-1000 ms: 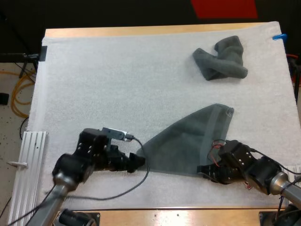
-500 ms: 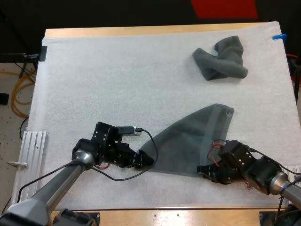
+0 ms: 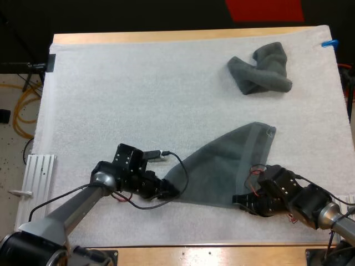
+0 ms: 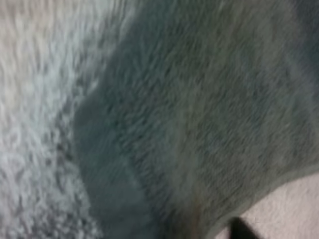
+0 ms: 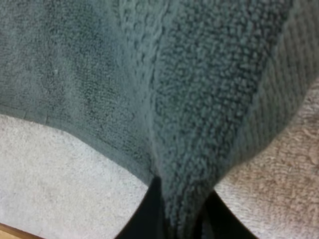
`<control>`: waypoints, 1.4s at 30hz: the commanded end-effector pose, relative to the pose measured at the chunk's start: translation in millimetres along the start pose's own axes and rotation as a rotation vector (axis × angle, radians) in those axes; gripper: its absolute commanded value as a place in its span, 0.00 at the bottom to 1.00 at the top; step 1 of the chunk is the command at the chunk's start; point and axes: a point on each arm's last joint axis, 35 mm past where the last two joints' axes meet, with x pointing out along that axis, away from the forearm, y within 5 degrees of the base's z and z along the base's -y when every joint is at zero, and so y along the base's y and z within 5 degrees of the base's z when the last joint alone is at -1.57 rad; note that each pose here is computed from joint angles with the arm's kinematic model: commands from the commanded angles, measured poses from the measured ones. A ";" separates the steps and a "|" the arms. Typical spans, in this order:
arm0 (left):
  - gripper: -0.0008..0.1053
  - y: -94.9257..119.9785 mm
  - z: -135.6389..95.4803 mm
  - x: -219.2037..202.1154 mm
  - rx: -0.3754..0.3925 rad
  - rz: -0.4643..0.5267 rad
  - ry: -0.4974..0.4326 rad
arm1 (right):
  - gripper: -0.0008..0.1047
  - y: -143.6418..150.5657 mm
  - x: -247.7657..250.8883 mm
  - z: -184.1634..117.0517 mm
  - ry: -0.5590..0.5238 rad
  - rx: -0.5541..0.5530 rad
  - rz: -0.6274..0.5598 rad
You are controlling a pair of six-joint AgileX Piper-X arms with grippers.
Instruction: Pick towel from pile fold and stack
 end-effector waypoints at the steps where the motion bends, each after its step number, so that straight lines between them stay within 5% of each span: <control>1: 0.14 0.2 -1.3 1.5 -0.001 0.009 0.007 | 0.01 -0.1 -1.1 -0.5 -0.003 -0.006 -0.003; 3: 0.01 -0.7 -1.5 1.1 0.000 -0.007 0.012 | 0.01 0.0 -1.1 -0.3 -0.004 -0.020 -0.002; 10: 0.01 -32.5 -3.7 -28.8 0.108 -0.125 -0.058 | 0.01 18.2 -25.3 20.0 -0.125 -0.162 0.003; 17: 0.01 -119.9 -7.5 -118.1 0.356 -0.228 -0.297 | 0.01 61.0 -118.0 64.7 -0.497 -0.329 -0.224; 23: 0.01 -171.7 -17.7 -174.6 0.456 -0.267 -0.392 | 0.01 87.7 -179.4 79.0 -0.611 -0.389 -0.244; 29: 0.01 -183.3 -30.1 -191.7 0.450 -0.257 -0.377 | 0.01 96.2 -199.5 71.7 -0.563 -0.414 -0.208; 42: 0.01 -168.2 -86.2 -204.2 0.394 -0.134 -0.306 | 0.01 114.4 -187.5 30.8 -0.305 -0.413 -0.071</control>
